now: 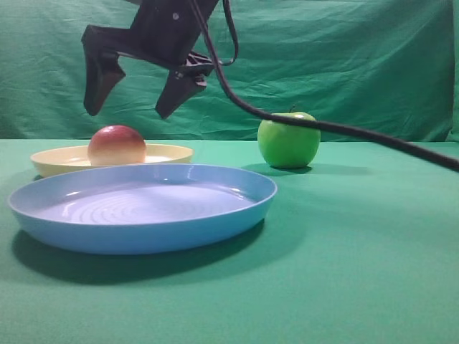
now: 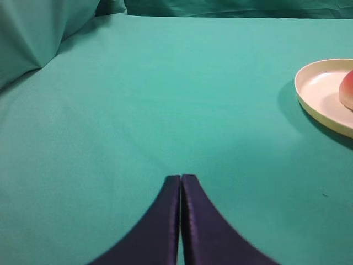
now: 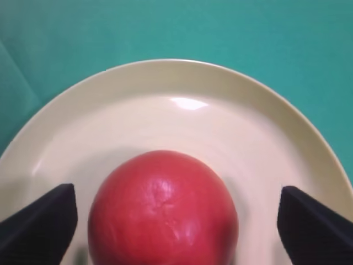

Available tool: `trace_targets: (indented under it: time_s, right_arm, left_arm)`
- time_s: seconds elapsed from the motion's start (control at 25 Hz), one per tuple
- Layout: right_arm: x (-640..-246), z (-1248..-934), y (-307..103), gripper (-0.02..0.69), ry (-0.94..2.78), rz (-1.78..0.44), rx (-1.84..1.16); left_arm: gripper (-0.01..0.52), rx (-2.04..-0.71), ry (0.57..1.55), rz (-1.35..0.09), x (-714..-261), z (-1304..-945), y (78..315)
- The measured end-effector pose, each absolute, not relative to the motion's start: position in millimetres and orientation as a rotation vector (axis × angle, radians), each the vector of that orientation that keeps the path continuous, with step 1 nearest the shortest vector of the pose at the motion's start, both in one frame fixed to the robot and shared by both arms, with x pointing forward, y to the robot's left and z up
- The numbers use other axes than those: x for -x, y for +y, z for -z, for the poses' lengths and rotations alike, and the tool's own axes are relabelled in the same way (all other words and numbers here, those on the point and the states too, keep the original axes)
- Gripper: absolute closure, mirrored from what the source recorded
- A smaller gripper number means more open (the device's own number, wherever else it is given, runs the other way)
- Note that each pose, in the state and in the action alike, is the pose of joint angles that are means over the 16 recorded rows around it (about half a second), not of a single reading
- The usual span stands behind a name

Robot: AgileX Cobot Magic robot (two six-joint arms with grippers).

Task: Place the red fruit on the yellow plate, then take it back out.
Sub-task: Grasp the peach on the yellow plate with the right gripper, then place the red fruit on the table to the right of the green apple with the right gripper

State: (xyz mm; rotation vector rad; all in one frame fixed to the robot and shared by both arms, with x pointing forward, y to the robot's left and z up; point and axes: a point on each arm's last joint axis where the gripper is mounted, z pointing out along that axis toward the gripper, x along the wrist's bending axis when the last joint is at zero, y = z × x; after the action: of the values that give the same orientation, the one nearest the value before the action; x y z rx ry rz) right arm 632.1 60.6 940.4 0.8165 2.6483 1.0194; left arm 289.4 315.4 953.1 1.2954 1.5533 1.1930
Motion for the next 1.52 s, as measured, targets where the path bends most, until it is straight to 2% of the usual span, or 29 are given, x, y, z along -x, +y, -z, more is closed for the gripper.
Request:
trace_targets:
  time_s: [0.2, 0.36, 0.52, 0.68, 1.0, 1.16, 1.32, 1.52]
  right_arm:
    - [-633.5, -926.8, 63.4, 0.145, 2.651, -1.010, -0.812]
    - [-633.8, -928.0, 60.8, 0.256, 2.678, -0.990, -0.818]
    - [-634.5, -946.7, 52.1, 0.371, 2.705, -0.975, -0.845]
    - [-633.7, -980.2, 35.5, 0.442, 2.733, -0.959, -0.892]
    - [-621.4, -1065.4, -25.0, 0.462, 2.720, -0.890, -1.053]
    - [-606.0, -1094.2, -62.6, 0.462, 2.677, -0.845, -1.147]
    - [-585.0, -1100.7, -96.8, 0.462, 2.623, -0.800, -1.236]
    - [-554.1, -1074.4, -132.3, 0.462, 2.571, -0.742, -1.332]
  left_arm:
    - [0.514, -1.295, 1.553, -1.193, -289.4, -953.1, 315.4]
    - [0.514, -1.295, 1.553, -1.193, -289.4, -953.1, 315.4]
    - [0.514, -1.295, 1.553, -1.193, -289.4, -953.1, 315.4]
    - [0.514, -1.295, 1.553, -1.193, -289.4, -953.1, 315.4]
    - [0.514, -1.295, 1.553, -1.193, -289.4, -953.1, 315.4]
    - [0.514, -1.295, 1.553, -1.193, -289.4, -953.1, 315.4]
    - [0.514, -1.295, 1.553, -1.193, -289.4, -953.1, 315.4]
    - [0.514, -1.295, 1.553, -1.193, -289.4, -953.1, 315.4]
